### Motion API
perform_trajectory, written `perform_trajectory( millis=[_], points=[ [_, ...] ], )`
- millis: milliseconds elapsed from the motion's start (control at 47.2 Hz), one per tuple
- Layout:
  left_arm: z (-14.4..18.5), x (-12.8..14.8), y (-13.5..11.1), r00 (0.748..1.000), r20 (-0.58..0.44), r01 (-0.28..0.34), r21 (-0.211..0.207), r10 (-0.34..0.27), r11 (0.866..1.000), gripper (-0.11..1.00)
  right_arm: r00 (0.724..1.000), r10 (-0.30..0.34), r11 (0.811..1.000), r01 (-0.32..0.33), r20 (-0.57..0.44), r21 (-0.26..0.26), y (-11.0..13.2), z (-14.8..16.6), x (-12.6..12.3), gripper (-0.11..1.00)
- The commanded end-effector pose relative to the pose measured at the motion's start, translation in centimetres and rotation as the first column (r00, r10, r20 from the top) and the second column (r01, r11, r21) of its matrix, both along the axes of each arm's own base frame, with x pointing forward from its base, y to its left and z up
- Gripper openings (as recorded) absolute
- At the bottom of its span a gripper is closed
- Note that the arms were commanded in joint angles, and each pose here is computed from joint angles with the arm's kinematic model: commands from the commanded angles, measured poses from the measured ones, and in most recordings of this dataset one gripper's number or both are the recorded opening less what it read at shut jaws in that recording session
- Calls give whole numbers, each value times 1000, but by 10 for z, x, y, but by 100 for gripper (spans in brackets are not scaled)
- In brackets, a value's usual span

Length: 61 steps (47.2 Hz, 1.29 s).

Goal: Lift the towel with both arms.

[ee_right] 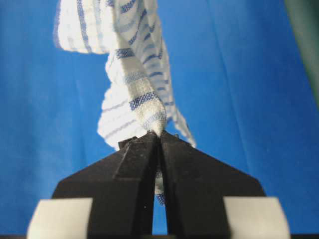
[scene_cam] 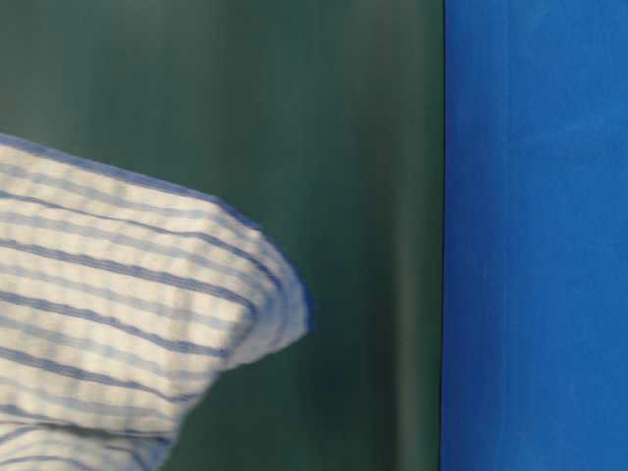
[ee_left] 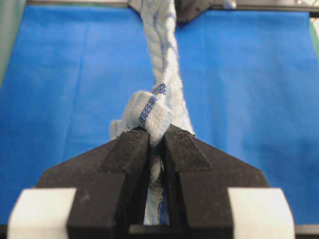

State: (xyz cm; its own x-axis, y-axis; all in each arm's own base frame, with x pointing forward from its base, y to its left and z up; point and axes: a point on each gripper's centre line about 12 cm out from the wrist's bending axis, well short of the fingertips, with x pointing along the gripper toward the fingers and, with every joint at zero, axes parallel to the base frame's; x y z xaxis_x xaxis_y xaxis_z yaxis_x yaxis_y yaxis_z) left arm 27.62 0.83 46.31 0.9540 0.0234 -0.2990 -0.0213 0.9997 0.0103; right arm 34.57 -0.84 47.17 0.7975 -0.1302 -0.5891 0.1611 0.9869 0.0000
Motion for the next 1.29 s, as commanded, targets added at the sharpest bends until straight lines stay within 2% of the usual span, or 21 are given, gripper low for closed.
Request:
perform_trajectory(
  millis=[0, 318, 508, 550, 614, 805, 847, 889, 953, 1270],
  points=[
    [14, -4, 0, 999, 38, -2, 6, 2, 1000, 4, 999, 2, 1000, -2, 43, -3, 0, 18, -9, 3],
    [13, -4, 1, 999, 35, 0, 14, -1, 1000, 4, 999, 8, 1000, -8, 37, -12, 0, 16, -8, 3],
    [13, -9, 0, 999, 40, 25, 102, -29, 994, 5, 999, 15, 1000, -14, 34, -20, 0, 15, -7, 4],
    [14, -10, 0, 999, 42, 28, 108, -33, 994, 6, 999, 14, 1000, -13, 32, -19, 0, 14, -7, 4],
    [13, -12, 0, 998, 46, 28, 108, -33, 994, 17, 999, 13, 1000, -12, 33, -18, 0, 14, -7, 6],
    [6, -17, 0, 998, 58, 26, 109, -33, 994, 73, 1000, -3, 999, 4, 27, -49, -3, 12, -6, 59],
    [3, -18, 0, 998, 52, 27, 109, -33, 994, 84, 1000, -7, 999, 8, 24, -53, -3, 11, -6, 67],
    [2, -19, 0, 998, 52, 26, 107, -32, 994, 91, 1000, -11, 998, 13, 23, -57, -4, 10, -6, 67],
    [1, -22, -1, 998, 56, 26, 106, -32, 994, 93, 1000, -13, 998, 14, 22, -57, -5, 10, -5, 63],
    [-5, -19, 0, 998, 48, 25, 98, -30, 995, 92, 1000, -17, 999, 17, 8, -51, -5, 3, -4, 64]
  ],
)
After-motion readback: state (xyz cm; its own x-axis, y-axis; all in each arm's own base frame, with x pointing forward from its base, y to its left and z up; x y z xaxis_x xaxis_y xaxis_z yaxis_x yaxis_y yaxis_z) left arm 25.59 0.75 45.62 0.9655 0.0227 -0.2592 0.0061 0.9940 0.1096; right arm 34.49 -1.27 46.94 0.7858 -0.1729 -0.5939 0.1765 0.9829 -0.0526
